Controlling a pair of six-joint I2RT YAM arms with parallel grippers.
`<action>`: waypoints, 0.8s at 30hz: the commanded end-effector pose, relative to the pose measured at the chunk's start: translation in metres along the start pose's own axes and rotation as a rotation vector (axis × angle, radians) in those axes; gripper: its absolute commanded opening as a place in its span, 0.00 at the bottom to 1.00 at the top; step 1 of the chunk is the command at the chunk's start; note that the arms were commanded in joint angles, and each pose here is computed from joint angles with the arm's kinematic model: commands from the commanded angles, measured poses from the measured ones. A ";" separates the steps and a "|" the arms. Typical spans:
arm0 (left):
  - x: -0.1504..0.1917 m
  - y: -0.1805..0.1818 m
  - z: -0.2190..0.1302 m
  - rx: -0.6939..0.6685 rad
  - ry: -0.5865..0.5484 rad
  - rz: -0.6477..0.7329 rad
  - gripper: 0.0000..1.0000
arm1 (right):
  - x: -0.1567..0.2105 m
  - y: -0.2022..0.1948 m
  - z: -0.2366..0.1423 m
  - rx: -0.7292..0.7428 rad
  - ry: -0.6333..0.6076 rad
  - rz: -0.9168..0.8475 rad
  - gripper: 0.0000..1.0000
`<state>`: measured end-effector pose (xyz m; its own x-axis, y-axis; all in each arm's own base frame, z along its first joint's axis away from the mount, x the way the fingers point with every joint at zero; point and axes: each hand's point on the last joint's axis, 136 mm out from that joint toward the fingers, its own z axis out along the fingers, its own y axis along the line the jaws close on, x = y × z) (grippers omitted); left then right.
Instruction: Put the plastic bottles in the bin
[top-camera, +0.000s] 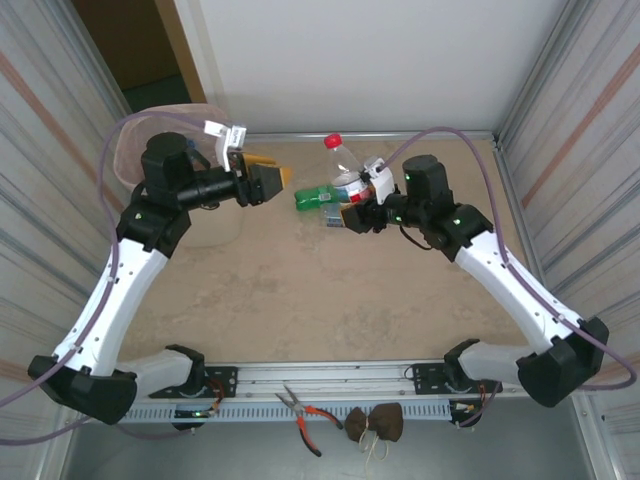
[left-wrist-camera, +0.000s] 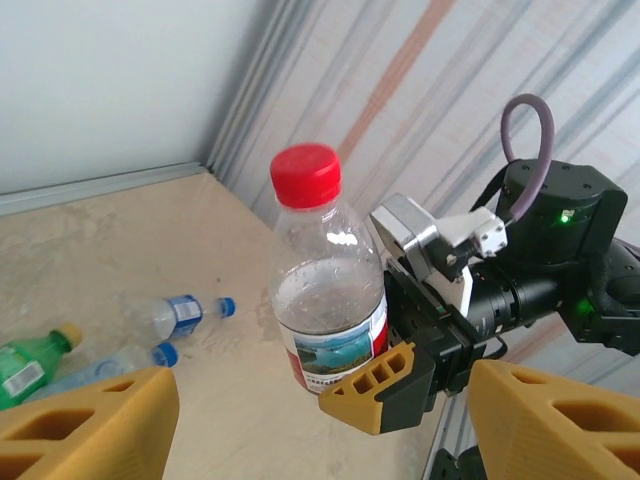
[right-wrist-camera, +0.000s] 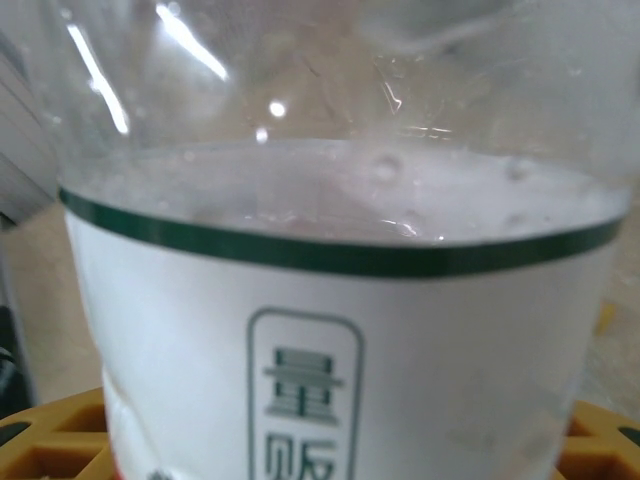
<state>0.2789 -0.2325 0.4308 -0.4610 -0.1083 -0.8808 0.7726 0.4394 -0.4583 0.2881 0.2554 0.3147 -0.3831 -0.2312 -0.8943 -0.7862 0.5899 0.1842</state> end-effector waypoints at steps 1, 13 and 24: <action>-0.019 -0.028 0.005 0.081 -0.045 0.131 0.78 | -0.037 0.026 -0.021 -0.119 -0.161 0.016 0.55; -0.011 -0.084 0.026 0.282 -0.027 0.278 0.81 | -0.080 0.081 -0.077 -0.330 -0.358 -0.030 0.55; -0.006 -0.154 0.027 0.511 -0.027 0.445 0.82 | -0.087 0.131 -0.106 -0.535 -0.395 -0.125 0.54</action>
<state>0.1875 -0.3212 0.4824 -0.1524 -0.0038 -0.9883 0.9879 0.0282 -0.1525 0.1871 0.2711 0.4453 -0.1822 0.0678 -0.9809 -0.9666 0.1708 0.1913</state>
